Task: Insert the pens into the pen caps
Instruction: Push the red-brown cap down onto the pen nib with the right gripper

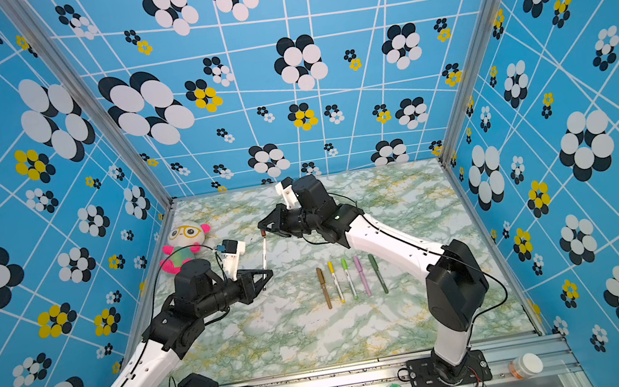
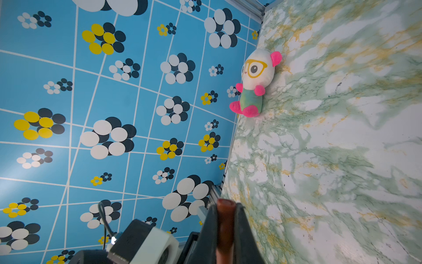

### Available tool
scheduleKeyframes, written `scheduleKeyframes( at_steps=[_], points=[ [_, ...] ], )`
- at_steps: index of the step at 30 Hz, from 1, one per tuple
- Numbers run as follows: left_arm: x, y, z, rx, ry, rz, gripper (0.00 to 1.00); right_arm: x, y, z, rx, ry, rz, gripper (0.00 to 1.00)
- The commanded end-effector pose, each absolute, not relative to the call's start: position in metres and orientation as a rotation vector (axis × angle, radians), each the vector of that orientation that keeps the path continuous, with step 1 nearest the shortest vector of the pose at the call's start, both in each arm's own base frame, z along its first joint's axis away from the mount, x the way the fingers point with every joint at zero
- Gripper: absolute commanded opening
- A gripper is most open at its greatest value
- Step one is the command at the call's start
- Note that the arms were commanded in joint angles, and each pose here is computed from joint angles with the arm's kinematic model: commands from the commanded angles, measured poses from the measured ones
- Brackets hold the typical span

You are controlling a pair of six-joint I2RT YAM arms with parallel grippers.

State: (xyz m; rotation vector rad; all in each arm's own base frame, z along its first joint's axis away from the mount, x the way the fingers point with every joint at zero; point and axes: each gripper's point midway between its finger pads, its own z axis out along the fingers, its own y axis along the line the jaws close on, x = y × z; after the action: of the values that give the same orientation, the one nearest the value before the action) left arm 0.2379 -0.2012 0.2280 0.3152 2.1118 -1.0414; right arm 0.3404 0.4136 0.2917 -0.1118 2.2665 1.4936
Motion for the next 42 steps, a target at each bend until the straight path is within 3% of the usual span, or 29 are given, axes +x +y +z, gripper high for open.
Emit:
scheduleKeyframes(
  at_steps=[1, 42],
  points=[
    [0.236, -0.205, 0.229, 0.340, 2.095, -1.055, 0.00, 0.341, 0.419, 0.296, -0.134, 2.255, 1.488, 0.00],
    [0.240, -0.202, 0.229, 0.313, 2.096, -1.031, 0.00, 0.332, 0.411, 0.292, -0.136, 2.265, 1.478, 0.00]
  ],
)
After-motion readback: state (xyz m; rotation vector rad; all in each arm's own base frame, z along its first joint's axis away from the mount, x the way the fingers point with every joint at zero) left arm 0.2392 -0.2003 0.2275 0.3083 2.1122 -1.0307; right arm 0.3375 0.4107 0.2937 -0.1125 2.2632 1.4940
